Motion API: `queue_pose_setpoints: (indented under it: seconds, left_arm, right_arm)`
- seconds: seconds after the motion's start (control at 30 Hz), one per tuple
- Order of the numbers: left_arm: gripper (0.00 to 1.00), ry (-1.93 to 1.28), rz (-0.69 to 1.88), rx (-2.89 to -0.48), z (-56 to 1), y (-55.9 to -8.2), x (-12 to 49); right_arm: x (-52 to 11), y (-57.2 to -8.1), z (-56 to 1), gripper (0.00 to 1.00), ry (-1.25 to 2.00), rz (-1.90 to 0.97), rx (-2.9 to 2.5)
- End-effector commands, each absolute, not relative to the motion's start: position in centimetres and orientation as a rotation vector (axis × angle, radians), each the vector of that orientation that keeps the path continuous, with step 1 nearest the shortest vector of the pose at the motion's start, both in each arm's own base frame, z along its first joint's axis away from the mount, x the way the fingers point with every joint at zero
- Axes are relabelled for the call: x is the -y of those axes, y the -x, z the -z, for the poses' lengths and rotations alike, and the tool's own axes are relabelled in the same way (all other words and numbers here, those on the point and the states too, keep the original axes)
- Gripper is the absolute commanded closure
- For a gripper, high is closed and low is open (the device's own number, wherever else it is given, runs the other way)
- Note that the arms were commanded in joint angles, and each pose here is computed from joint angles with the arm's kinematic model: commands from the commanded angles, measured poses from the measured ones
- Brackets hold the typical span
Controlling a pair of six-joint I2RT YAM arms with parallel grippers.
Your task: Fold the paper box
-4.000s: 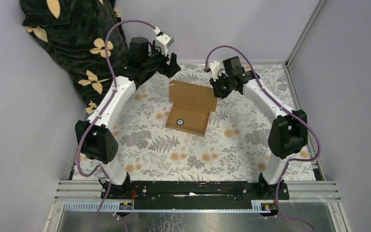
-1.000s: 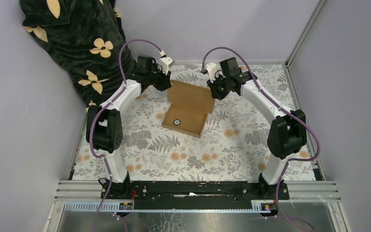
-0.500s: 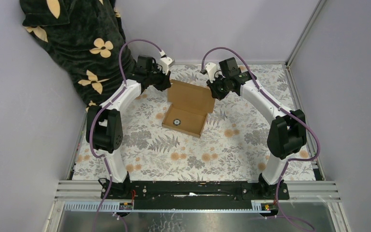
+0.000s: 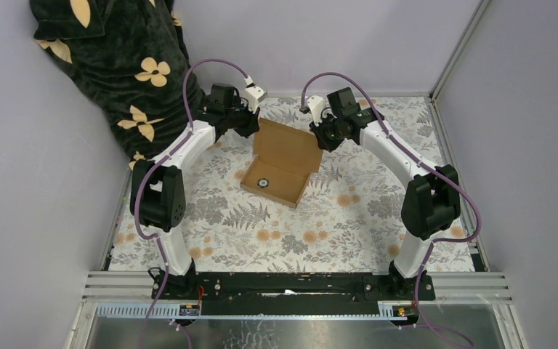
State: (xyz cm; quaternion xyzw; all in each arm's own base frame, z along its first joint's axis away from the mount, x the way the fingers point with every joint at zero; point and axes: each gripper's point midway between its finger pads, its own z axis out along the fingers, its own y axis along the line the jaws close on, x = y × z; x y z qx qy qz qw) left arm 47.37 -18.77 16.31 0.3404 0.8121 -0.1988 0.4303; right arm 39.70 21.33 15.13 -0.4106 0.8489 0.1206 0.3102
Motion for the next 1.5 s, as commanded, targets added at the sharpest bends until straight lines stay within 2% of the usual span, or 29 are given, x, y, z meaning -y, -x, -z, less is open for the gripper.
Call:
queue_pose_setpoints:
  seconds: [0.0,0.73,1.47]
  left_arm:
    - [0.87,-0.874,0.475,-1.95,-18.9,-47.0,19.9]
    - [0.89,-0.858,0.406,-1.97,-19.1,-46.5,20.8]
    - [0.91,-0.742,0.505,-1.946,-20.6,-44.2,21.7]
  right_arm:
    - [-22.1,-38.7,-14.4,1.0,1.13,-0.313,-2.274]
    - [-22.2,-40.2,-15.5,1.0,1.045,-0.19,-2.257]
    - [-23.9,-41.6,-18.3,1.0,0.924,-0.132,-2.217]
